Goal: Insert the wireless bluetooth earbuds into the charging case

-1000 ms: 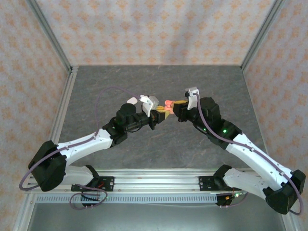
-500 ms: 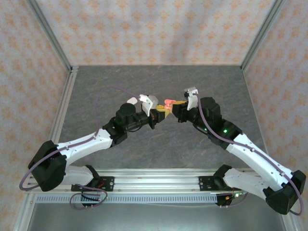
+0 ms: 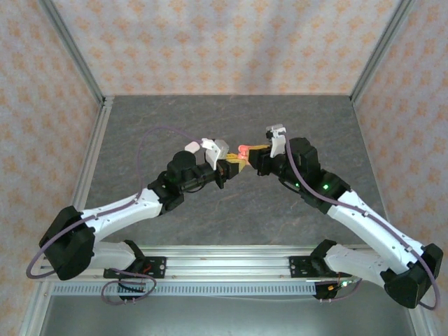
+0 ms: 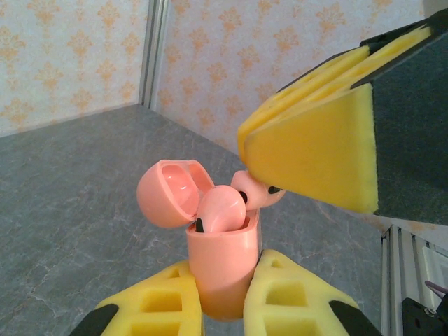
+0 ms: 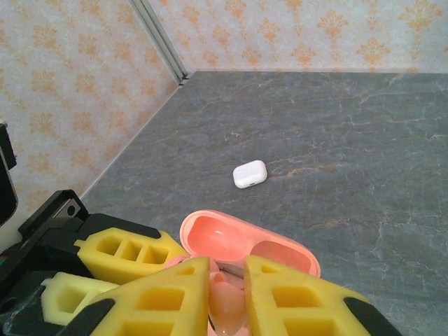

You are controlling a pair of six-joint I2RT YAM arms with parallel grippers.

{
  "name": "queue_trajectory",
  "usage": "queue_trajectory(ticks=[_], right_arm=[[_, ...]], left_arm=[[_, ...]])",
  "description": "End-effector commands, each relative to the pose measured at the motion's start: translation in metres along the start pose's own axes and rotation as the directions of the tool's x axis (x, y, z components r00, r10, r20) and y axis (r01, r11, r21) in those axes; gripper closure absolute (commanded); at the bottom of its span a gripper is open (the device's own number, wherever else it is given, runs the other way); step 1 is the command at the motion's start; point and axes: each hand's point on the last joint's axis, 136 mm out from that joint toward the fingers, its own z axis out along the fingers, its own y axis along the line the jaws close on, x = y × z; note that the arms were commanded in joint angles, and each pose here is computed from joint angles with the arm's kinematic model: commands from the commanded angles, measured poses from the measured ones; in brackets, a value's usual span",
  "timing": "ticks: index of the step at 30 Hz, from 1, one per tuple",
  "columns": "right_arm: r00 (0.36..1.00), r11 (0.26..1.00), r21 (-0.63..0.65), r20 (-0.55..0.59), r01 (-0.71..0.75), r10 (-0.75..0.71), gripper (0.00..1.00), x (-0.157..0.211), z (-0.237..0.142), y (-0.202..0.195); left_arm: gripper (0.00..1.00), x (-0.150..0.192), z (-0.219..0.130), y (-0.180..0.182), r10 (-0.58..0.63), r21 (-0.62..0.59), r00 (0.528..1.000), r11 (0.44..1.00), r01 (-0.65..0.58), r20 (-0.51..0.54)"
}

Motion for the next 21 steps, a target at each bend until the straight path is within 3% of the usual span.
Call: queue_trajectory(ticks=[1, 21], right_arm=[[0.998, 0.999, -0.033, -0.050, -0.026, 0.024, 0.79, 0.005, 0.002, 0.007], [0.985, 0.986, -0.094, -0.114, -0.138, 0.127, 0.79, 0.015, 0.016, 0.014]], left_arm=[[1.00, -0.040, -0.013, -0.022, 0.035, 0.069, 0.989, 0.997, -0.045, 0.141], [1.00, -0.046, -0.027, -0.022, 0.042, 0.046, 0.985, 0.998, -0.050, 0.167]])
